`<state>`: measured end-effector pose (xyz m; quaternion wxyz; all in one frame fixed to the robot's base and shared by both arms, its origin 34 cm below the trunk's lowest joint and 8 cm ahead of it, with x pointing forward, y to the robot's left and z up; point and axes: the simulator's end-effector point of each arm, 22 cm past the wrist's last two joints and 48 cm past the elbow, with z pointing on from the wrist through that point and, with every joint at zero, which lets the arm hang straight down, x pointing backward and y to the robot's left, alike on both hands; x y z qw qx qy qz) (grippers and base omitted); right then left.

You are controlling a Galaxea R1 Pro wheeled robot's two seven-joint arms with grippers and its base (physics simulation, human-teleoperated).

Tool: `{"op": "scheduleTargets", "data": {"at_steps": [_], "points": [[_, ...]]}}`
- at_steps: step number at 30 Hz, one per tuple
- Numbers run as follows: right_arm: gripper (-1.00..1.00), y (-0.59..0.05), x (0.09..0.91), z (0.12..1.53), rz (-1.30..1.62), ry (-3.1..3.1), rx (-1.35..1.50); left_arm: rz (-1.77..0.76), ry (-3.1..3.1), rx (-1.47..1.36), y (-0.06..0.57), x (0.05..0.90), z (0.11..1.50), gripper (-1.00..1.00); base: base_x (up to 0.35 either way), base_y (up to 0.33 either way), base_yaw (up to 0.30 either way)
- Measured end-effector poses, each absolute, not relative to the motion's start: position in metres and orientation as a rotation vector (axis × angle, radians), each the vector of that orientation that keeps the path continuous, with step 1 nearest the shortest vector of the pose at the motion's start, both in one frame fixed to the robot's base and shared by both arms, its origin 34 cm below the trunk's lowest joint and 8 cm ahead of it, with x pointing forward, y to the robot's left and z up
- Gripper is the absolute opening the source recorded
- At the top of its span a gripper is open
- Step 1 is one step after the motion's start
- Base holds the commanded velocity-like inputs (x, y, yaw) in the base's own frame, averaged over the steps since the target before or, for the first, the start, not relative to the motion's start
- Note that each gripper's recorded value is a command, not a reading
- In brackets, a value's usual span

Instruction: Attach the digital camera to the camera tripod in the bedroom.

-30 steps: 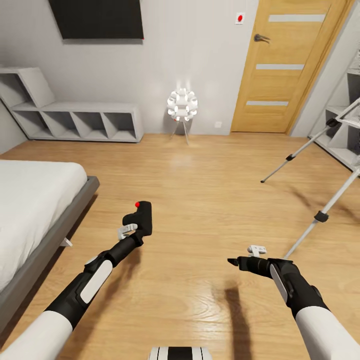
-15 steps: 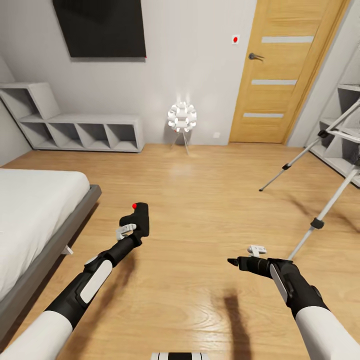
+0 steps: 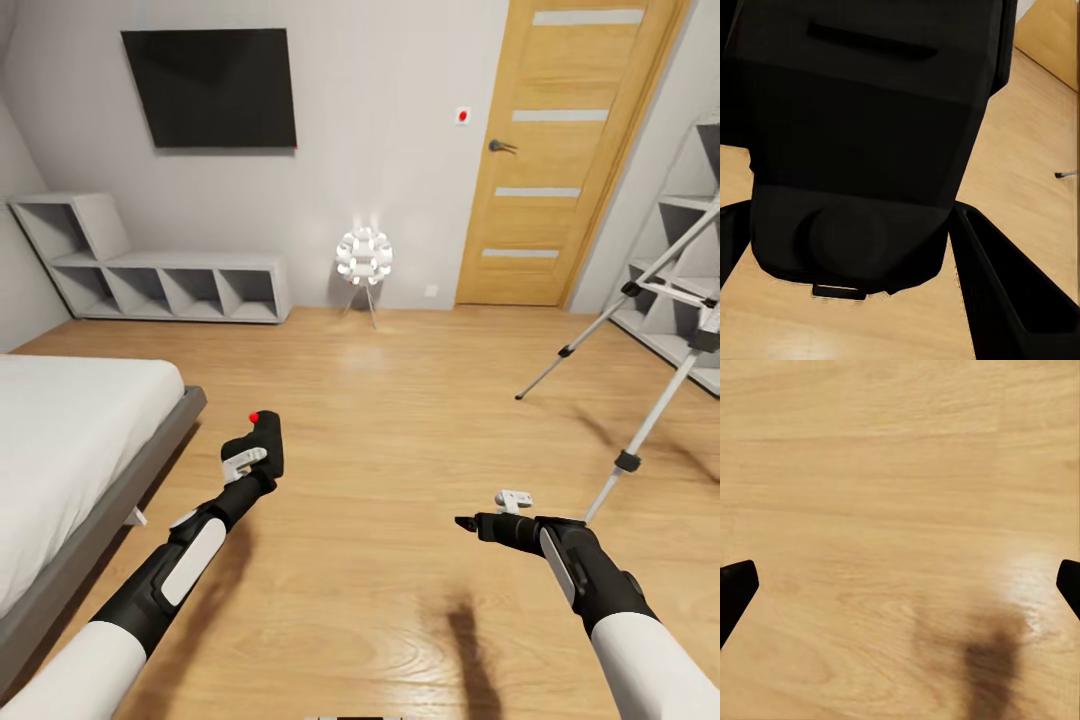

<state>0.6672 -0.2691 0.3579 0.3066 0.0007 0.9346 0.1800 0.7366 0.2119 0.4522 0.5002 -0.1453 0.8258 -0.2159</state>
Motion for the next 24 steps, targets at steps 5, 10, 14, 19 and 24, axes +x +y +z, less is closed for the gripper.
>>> {"op": "scheduleTargets", "data": {"at_steps": [5, 10, 14, 19, 24], "points": [[1.00, -0.271, 0.670, 0.370, 0.463, 2.456, -0.003, -0.524, 1.975, -0.345, 0.212, 0.738, 0.467, -1.00, 0.000, 0.000, 0.000], [1.00, -0.272, 0.672, 0.381, 0.452, 2.439, -0.010, -0.540, 1.932, -0.328, 0.208, 0.741, 0.493, -1.00, 0.000, 0.000, 0.000], [1.00, -0.271, 0.674, 0.391, 0.449, 2.425, -0.015, -0.542, 1.911, -0.319, 0.207, 0.742, 0.507, -1.00, 0.000, 0.000, 0.000], [1.00, -0.271, 0.676, 0.403, 0.449, 2.405, -0.019, -0.546, 1.889, -0.312, 0.206, 0.742, 0.522, -1.00, 0.000, 0.000, 0.000], [1.00, -0.270, 0.678, 0.417, 0.452, 2.383, -0.021, -0.546, 1.873, -0.305, 0.206, 0.741, 0.535, -1.00, 0.000, 0.000, 0.000]]}}
